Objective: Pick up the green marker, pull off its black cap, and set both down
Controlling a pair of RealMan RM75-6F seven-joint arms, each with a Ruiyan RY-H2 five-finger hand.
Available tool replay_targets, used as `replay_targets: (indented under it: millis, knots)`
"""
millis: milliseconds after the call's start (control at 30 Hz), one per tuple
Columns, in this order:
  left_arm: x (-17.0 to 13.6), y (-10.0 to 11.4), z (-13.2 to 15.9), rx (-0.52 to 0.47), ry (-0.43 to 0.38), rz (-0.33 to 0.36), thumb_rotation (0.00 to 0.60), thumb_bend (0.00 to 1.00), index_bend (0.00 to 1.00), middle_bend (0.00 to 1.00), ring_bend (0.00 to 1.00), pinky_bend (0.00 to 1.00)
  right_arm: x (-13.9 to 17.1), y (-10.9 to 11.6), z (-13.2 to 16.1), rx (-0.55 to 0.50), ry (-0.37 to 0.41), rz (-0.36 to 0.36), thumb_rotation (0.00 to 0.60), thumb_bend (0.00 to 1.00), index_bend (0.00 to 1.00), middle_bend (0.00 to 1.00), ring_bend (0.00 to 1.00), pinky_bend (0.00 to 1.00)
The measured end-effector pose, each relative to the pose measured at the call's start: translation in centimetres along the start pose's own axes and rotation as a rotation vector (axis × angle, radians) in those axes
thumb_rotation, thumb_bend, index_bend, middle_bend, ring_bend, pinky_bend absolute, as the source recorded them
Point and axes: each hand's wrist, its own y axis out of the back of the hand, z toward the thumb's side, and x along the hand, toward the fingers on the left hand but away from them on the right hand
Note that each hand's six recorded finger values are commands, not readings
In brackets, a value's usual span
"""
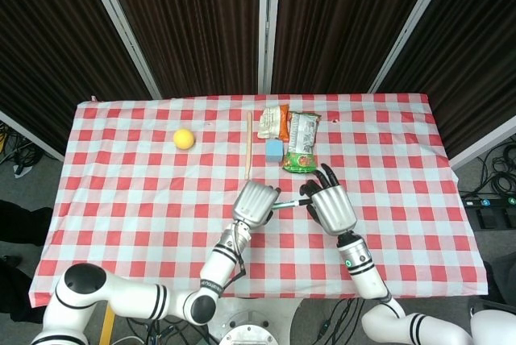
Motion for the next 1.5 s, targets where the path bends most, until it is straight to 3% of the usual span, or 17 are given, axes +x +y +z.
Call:
replay_targets:
  millis: [1033,1500]
  knots:
    - [-0.3,0.7,0.1,-0.020,-0.009,0.025,0.600,0.38,0.57,0.59,0.97,0.89,0.1,-1.2,0.0,-0.044,-0.006,0.043,0.600,0.15,0.54,0.53,0.21,0.14]
    - [-0.4,1.6,-0.4,-0.080,-0.004,0.034,0.600,0.38,0.57,0.59,0.96,0.89,0.2,-0.7,-0.5,-0.076,-0.012,0.008,0.600,0.22,0.70,0.66,0.34,0.18]
